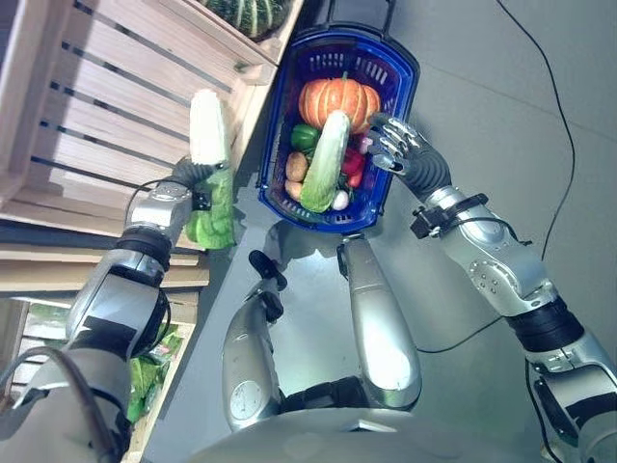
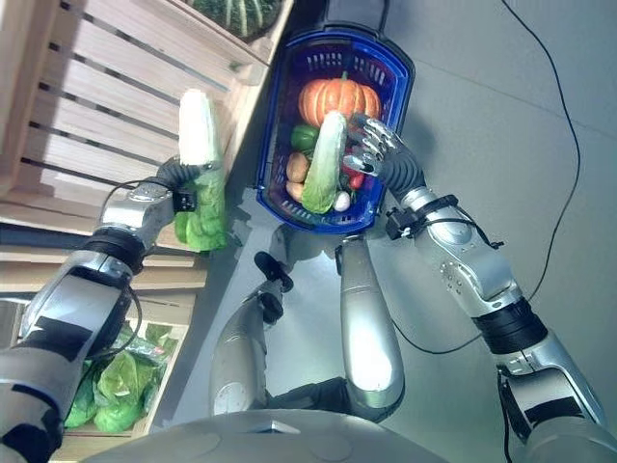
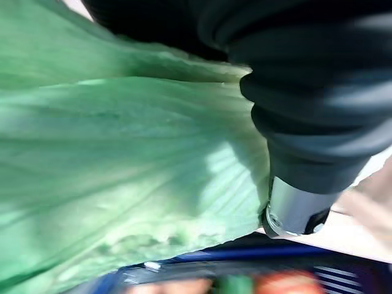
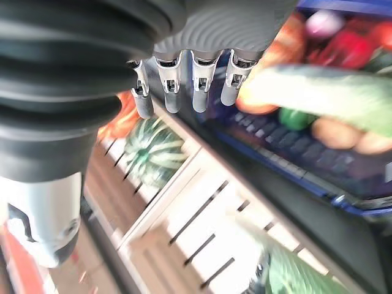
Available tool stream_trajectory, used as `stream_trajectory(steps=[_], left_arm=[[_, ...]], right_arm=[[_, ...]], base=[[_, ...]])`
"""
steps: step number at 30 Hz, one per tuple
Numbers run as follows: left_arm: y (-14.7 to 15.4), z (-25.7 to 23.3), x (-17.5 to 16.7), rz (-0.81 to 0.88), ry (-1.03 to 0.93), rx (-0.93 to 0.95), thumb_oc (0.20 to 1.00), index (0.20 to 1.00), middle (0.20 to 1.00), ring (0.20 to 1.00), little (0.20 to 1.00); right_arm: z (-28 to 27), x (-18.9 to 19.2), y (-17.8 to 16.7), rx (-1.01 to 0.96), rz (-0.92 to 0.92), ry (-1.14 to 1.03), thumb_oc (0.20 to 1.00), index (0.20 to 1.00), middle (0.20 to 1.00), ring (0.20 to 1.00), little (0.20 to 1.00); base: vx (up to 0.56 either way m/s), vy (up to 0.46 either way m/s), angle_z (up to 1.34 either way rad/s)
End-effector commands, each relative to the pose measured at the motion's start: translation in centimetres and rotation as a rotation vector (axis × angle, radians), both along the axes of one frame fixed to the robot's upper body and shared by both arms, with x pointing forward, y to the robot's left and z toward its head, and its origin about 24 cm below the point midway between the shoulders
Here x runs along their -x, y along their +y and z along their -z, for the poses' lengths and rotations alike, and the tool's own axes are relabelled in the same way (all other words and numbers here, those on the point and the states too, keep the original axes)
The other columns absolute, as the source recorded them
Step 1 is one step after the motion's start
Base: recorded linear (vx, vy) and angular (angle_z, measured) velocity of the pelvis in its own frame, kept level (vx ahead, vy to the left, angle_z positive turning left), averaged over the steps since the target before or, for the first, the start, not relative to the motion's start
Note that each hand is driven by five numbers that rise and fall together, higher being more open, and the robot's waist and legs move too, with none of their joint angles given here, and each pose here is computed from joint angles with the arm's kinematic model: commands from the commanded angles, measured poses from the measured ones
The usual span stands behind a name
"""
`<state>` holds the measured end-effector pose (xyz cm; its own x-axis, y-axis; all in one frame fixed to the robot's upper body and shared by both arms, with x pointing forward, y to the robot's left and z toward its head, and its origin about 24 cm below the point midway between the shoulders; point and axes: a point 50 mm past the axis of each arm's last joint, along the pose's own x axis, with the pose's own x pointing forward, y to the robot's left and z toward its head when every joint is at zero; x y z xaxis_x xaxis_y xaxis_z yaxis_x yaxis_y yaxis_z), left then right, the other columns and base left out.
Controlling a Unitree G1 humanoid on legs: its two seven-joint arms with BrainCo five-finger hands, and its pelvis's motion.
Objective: Pick up fruits and vegetables into the basket
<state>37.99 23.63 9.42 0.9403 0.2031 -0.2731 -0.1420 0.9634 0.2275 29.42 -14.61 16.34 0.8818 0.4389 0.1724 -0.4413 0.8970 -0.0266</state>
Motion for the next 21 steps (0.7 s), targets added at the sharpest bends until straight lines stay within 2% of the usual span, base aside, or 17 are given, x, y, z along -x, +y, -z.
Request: stream_trajectory(steps=[1,5,8,14,21], left_arm=[[2.1,-0.1,1.0,-0.098,-0.092,-0.027,0.200,0.200,0.200,0.200,0.200],[1.6,-1.2,0.9,-0.087,-0.175,-0.065,0.200,0.200,0.200,0.200,0.200],[1.5,-3.0,0.8,-0.069,-0.270,-0.175,0.200,0.200,0.200,0.200,0.200],[0.7,-6.9,0.8,0.006,-0.431,-0.361,0.200,0.200,0.200,0.200,0.200],[-3.1,-11.3,1.6,0.164,-0.640,-0.532,0.200,0.200,0.200,0.200,0.200]], right_arm=[[-3.4,0.9,0.7,-0.065,-0.060,-0.177,1.000,1.000,1.000,1.000,1.000],[-5.2,0.8,1.5,-0.054,-0.089,-0.237,1.000,1.000,1.000,1.000,1.000],[-6.6,0.5,2.0,-0.062,-0.074,-0.282,1.000,1.000,1.000,1.000,1.000],[-7.9,-0.3,2.1,-0.088,0.044,-0.329,1.000,1.000,1.000,1.000,1.000],[-8.4,-1.3,2.9,-0.185,0.189,-0.352,1.000,1.000,1.000,1.000,1.000]], base=[[0.00,0.017,0.11],[-0.02,0.002,0.15],[-0.07,-0.036,0.17],[0.00,-0.078,0.14],[0.00,-0.103,0.15]])
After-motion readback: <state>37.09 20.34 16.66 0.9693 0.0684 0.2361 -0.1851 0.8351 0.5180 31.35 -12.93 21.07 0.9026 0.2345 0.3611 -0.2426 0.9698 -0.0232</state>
